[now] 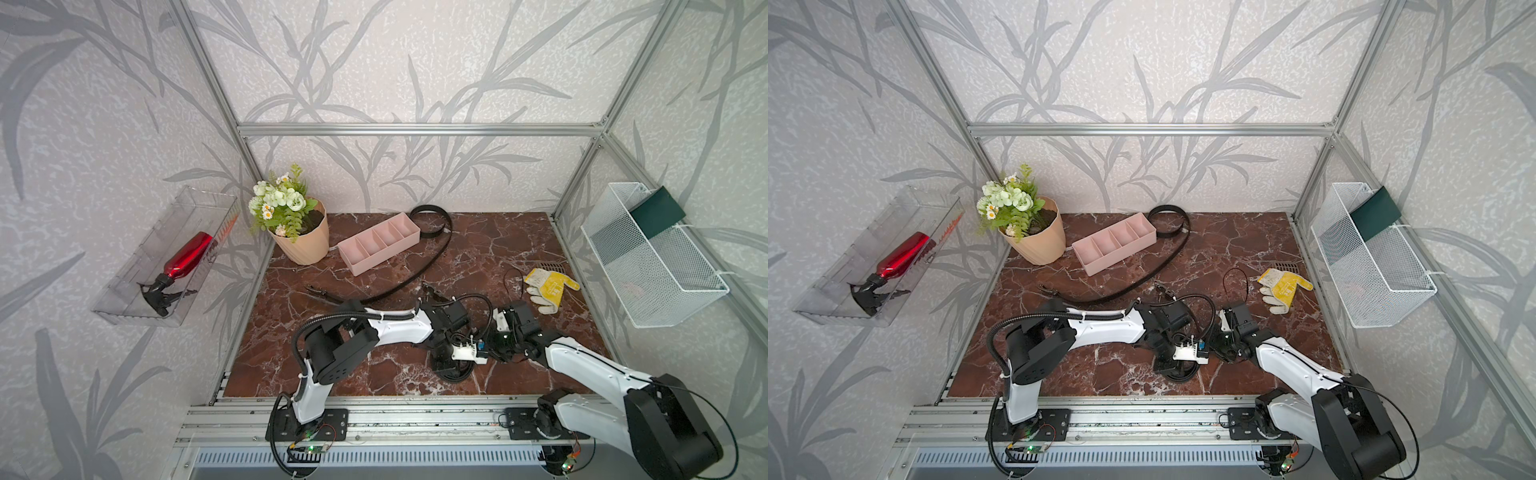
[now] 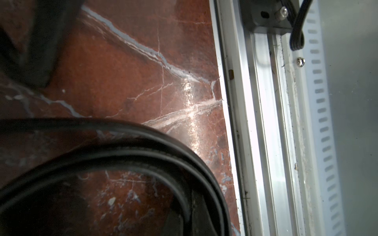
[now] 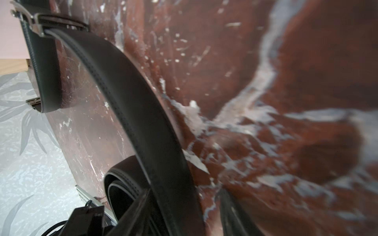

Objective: Place the belts into the storage roll
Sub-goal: Roll the belt at the center of the board.

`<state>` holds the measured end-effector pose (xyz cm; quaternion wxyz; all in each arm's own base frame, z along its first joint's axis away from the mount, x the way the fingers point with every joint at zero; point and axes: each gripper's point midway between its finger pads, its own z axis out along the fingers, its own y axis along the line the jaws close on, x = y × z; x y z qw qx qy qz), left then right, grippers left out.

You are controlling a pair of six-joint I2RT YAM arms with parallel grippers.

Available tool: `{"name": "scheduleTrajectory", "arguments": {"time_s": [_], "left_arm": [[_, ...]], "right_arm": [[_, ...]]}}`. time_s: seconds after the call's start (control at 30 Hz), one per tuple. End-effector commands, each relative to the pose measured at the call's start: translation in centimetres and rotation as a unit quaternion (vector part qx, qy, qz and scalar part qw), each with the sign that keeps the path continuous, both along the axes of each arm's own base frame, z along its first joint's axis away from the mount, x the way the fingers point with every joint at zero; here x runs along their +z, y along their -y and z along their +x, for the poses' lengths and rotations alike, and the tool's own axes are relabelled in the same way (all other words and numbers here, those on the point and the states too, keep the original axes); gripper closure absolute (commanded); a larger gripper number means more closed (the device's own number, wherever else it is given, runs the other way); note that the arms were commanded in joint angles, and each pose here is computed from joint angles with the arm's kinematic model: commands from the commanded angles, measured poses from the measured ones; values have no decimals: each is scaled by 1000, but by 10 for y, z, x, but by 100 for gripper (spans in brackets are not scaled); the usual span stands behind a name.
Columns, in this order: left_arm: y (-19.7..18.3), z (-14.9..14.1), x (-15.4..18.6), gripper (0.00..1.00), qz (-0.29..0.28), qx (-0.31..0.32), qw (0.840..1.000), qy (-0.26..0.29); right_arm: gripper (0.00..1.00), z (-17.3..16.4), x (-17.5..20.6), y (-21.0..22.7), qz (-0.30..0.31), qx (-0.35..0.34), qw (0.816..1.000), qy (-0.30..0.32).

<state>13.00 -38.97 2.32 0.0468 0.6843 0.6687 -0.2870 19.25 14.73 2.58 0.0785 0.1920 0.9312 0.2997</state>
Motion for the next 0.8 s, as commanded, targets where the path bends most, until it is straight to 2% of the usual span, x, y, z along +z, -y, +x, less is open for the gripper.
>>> {"name": "scheduleTrajectory", "arguments": {"time_s": [0.0,0.17,0.33,0.47,0.77], "left_arm": [[-15,38,-4,96,26,87,996,7],[-15,38,-6,96,27,87,996,3],[-15,37,-6,96,25,87,996,1],[-18,35,-9,96,30,87,996,-2],[-30,21,-17,96,44,76,996,-9]], "right_arm": [[45,-68,-26,18,-35,37,992,-112],[45,-78,-25,15,-14,42,992,-115],[44,-62,-11,-10,47,37,996,-72],[44,-52,-9,-22,70,19,996,-50],[44,-30,-10,-29,61,-15,998,-11]]}}
